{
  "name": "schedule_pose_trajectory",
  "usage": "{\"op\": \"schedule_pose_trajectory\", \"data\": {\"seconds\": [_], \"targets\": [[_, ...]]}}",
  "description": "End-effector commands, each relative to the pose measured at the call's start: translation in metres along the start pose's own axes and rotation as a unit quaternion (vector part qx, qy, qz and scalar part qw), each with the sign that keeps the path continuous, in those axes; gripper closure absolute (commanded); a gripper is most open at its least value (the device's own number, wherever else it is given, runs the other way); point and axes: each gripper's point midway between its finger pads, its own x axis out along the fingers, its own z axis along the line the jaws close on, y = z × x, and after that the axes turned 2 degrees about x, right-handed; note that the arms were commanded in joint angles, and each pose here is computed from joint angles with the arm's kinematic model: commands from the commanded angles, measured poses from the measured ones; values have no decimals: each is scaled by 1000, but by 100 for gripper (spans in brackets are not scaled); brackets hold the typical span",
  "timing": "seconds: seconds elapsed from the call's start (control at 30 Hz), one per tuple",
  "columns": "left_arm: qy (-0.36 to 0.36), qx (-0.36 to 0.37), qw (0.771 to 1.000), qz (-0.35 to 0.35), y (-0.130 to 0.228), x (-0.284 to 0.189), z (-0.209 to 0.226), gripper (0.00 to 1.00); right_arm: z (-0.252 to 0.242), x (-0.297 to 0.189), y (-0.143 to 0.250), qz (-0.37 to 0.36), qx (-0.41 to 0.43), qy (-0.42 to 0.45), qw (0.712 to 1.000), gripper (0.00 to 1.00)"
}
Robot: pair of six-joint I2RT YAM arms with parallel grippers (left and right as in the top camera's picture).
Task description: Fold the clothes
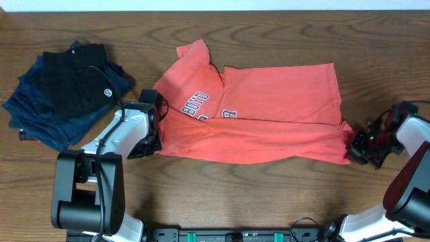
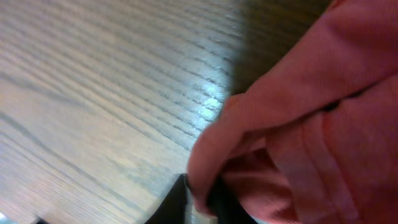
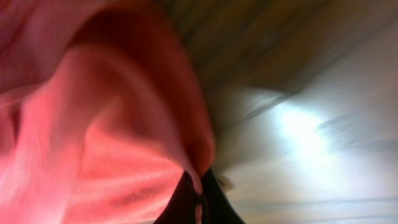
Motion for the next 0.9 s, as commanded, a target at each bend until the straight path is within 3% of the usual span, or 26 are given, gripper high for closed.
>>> {"op": "schedule_pose_trajectory", "data": {"seconds": [0.0, 0.17, 0.47, 0.5, 0.57, 0.63, 0.87], "targets": [[-11, 1, 1000, 6, 2, 2, 4, 94, -36, -34, -44, -74, 47, 114, 990, 99], [-7, 5, 1000, 20, 9, 2, 3, 94, -51, -75, -71, -125, 60, 178, 974, 99], [-2, 7, 1000, 29, 13, 1, 2, 94, -69, -71, -61, -114, 61, 225, 966, 98], [-4, 8, 999, 32, 14, 1, 2, 90, -70, -70, -60, -112, 61, 229, 965, 98], [-6, 10, 999, 37, 17, 1, 4, 69, -71, -70, -57, -107, 61, 232, 965, 98], [-7, 11, 999, 40, 18, 0, 4, 62, -73, -70, -55, -104, 61, 236, 964, 89], [6, 0, 1000, 9, -6, -32, 6, 59, -79, -73, -55, -105, 62, 254, 959, 67]]}}
